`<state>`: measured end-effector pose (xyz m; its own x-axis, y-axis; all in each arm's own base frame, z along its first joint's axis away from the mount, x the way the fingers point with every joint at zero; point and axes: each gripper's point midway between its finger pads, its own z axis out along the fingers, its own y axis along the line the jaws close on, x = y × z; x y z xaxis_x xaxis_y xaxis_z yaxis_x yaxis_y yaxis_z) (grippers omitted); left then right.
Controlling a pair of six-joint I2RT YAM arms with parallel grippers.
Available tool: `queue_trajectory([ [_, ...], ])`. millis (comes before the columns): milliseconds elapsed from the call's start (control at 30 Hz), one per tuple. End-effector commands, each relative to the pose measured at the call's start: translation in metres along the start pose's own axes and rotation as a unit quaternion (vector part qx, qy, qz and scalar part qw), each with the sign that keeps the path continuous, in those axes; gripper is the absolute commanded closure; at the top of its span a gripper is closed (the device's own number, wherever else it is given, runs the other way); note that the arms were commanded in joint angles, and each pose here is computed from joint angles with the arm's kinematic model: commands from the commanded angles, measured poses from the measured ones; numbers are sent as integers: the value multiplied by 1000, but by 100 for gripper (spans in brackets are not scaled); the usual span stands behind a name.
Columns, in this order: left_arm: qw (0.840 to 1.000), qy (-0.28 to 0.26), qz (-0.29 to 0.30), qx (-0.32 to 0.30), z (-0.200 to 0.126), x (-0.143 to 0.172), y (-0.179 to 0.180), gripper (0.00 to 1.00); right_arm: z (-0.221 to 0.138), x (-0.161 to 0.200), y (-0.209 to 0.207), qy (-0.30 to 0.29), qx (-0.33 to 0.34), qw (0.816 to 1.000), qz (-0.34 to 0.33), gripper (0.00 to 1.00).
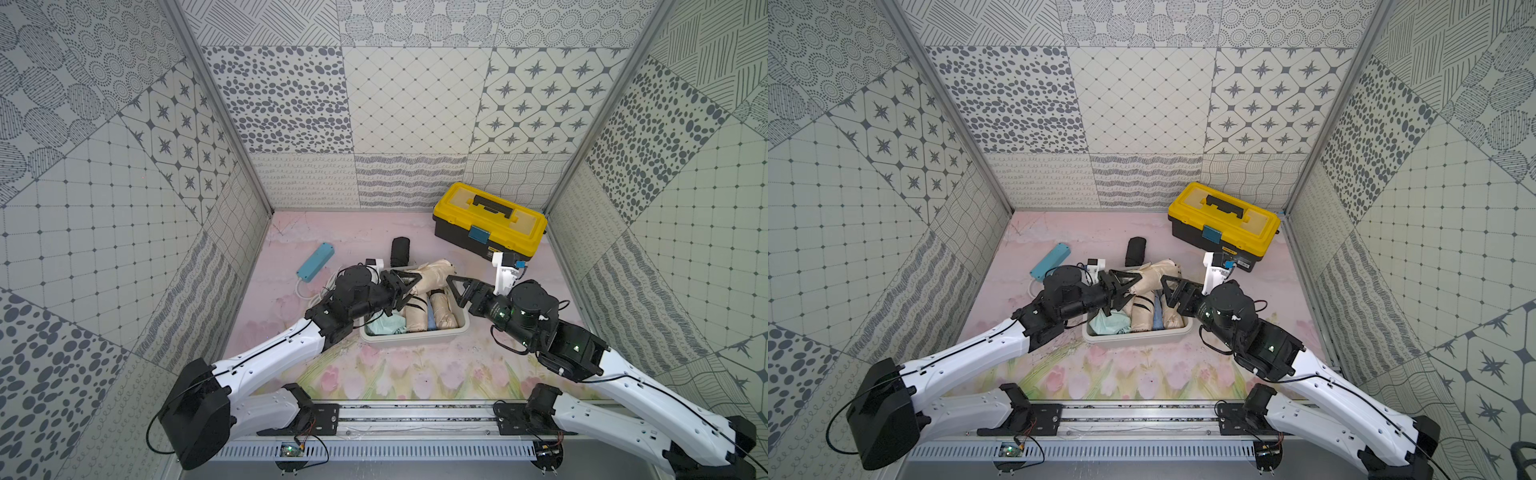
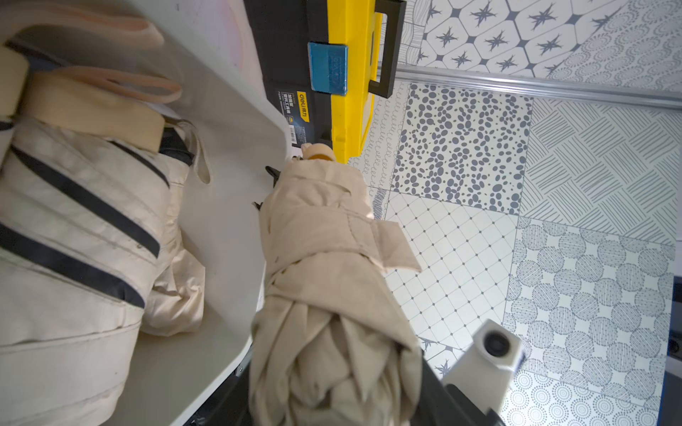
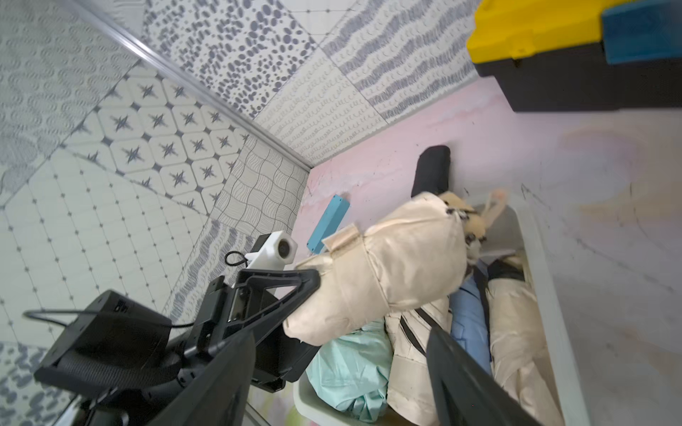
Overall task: Put the umbrella into the storage box
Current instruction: Place the umbrella in the storage box.
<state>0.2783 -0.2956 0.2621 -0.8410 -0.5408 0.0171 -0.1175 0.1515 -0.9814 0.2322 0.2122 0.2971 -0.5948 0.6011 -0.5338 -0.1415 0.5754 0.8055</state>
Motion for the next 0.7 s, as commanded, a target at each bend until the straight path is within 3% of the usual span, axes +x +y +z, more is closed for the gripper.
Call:
queue_trajectory([
  [0,975,-2,143,172,-12,6,-84,100,17,-3,6,-15,-48,972,228,21],
  [133,972,-5,164,169,-13,7,-82,100,34,1,-3,-20,-56,949,310,18],
  [300,970,-4,178,167,-14,9,-82,100,44,-4,-5,-39,-83,930,357,17],
  [667,970,-4,181,165,-14,9,-77,100,53,-14,9,-58,-111,930,347,15],
])
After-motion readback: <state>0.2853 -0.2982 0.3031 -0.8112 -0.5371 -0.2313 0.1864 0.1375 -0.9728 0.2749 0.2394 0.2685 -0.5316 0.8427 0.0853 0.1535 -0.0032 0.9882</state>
